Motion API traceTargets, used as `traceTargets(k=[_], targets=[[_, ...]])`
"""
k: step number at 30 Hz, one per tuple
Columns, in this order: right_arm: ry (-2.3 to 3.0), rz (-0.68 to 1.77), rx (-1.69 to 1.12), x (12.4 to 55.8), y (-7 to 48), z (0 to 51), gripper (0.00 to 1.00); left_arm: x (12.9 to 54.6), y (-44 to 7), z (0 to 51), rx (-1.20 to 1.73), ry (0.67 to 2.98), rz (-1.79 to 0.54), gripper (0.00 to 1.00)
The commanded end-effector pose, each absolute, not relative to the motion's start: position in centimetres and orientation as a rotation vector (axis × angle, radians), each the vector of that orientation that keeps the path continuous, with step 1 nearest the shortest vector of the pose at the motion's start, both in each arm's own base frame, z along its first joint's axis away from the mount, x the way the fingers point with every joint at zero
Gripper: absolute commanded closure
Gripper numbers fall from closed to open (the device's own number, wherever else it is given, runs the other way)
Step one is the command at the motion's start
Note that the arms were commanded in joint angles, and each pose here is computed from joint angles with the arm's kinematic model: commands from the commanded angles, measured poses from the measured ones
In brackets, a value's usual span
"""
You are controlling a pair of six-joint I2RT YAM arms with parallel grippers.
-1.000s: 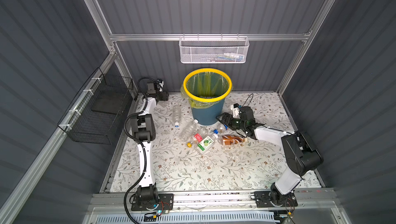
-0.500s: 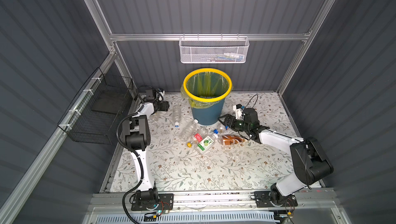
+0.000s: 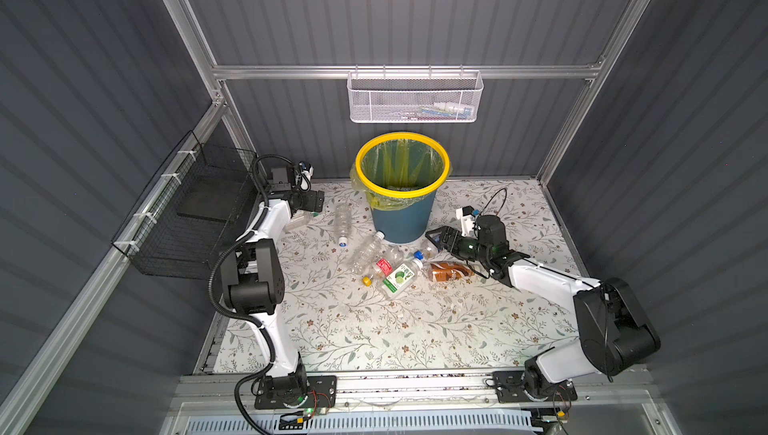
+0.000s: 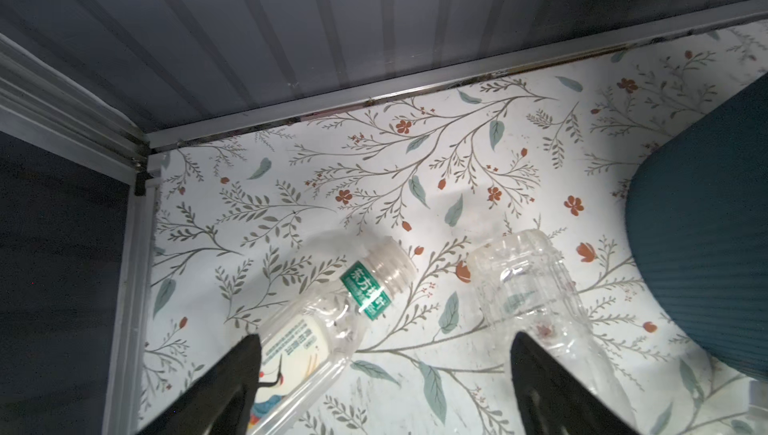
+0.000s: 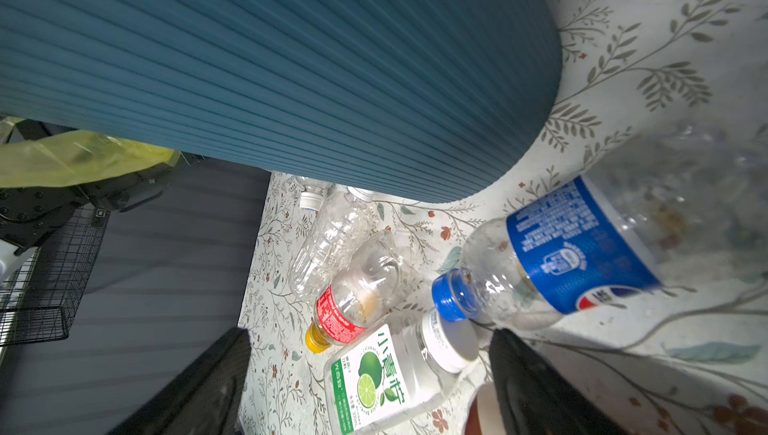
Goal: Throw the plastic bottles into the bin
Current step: 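Lift the green-label bottle with the left gripper while the right gripper hovers near bottles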
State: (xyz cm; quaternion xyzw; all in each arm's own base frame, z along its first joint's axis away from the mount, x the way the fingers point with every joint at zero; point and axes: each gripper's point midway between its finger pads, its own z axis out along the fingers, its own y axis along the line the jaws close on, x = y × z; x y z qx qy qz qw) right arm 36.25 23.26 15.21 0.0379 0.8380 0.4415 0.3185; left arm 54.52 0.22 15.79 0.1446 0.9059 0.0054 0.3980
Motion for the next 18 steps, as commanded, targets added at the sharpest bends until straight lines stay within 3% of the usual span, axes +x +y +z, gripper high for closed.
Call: traceTargets(k=[1,9,18], targets=[[2.17,1.203,0.109,36.1,23.7,15.7,0.09,54.2,1.5,11.4,0.543,2.403,0.129,0.04],[2.152,1.212,0.122,35.2,23.8,15.8,0.08,56.0,1.8,9.0,0.748,2.404,0.113,0.0],[2.156,1.204,0.134,35.3,23.8,15.6,0.08,56.4,1.6,5.7,0.776,2.438,0.005,0.02]])
